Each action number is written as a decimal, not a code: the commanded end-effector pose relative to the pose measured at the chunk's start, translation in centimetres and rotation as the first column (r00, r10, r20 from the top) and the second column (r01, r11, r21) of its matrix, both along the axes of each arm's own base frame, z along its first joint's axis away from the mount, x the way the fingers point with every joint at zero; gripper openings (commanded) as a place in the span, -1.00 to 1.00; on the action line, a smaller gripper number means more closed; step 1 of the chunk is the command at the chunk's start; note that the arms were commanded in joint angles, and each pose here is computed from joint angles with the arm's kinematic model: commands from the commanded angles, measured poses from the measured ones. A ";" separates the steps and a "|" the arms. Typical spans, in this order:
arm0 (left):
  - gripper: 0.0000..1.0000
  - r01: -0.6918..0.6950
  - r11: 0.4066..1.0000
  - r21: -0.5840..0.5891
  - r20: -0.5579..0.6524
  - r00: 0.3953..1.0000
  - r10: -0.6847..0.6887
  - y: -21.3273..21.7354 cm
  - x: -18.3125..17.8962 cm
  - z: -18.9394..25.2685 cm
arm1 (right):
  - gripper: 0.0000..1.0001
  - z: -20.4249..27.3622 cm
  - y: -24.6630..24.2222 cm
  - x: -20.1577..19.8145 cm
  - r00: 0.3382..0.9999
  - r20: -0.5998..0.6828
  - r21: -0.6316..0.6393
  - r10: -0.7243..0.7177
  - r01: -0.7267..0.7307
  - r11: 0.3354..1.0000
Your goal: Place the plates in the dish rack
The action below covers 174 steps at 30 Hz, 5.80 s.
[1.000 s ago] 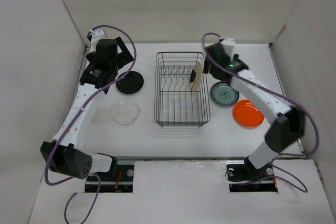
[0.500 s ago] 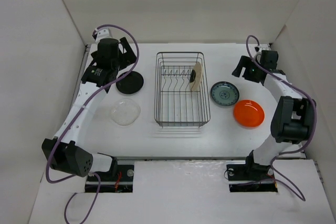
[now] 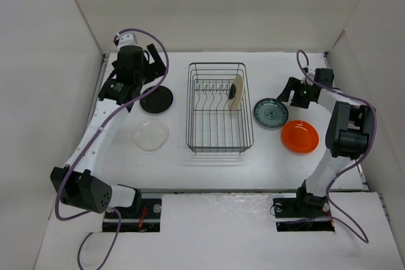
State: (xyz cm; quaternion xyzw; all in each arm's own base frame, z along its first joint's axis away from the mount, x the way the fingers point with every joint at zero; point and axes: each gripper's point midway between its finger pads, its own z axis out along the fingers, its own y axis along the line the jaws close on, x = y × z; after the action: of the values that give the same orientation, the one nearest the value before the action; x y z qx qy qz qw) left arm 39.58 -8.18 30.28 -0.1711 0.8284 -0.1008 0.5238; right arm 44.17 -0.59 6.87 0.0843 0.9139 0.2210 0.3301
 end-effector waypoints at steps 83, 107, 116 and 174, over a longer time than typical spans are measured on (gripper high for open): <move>1.00 -0.150 0.989 0.003 -0.038 0.988 0.150 3.2 1.8 0.6 | -1.00 29.8 13.1 -5.5 0.779 0.516 -0.517 -0.358 0.616 0.595; 1.00 -0.276 0.960 -0.039 -0.043 0.961 0.274 5.1 -0.2 0.7 | -1.00 23.2 17.7 -3.0 0.847 0.446 -0.679 -0.289 0.531 0.507; 1.00 -0.272 0.962 -0.031 -0.043 0.962 0.270 5.2 -0.2 0.7 | -1.00 21.0 17.9 -2.0 0.861 0.429 -0.722 -0.274 0.509 0.469; 1.00 -0.029 0.991 -0.128 0.001 1.000 0.030 2.0 0.9 0.8 | 0.51 22.8 8.6 -6.7 0.898 0.415 -0.283 -0.148 0.282 0.917</move>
State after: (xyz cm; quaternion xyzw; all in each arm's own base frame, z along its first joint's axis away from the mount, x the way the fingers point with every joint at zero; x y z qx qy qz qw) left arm 39.93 -2.51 28.75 -0.2986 0.8170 -0.0544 0.4903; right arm 38.11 10.01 26.25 0.0877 0.8766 -0.1212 0.4574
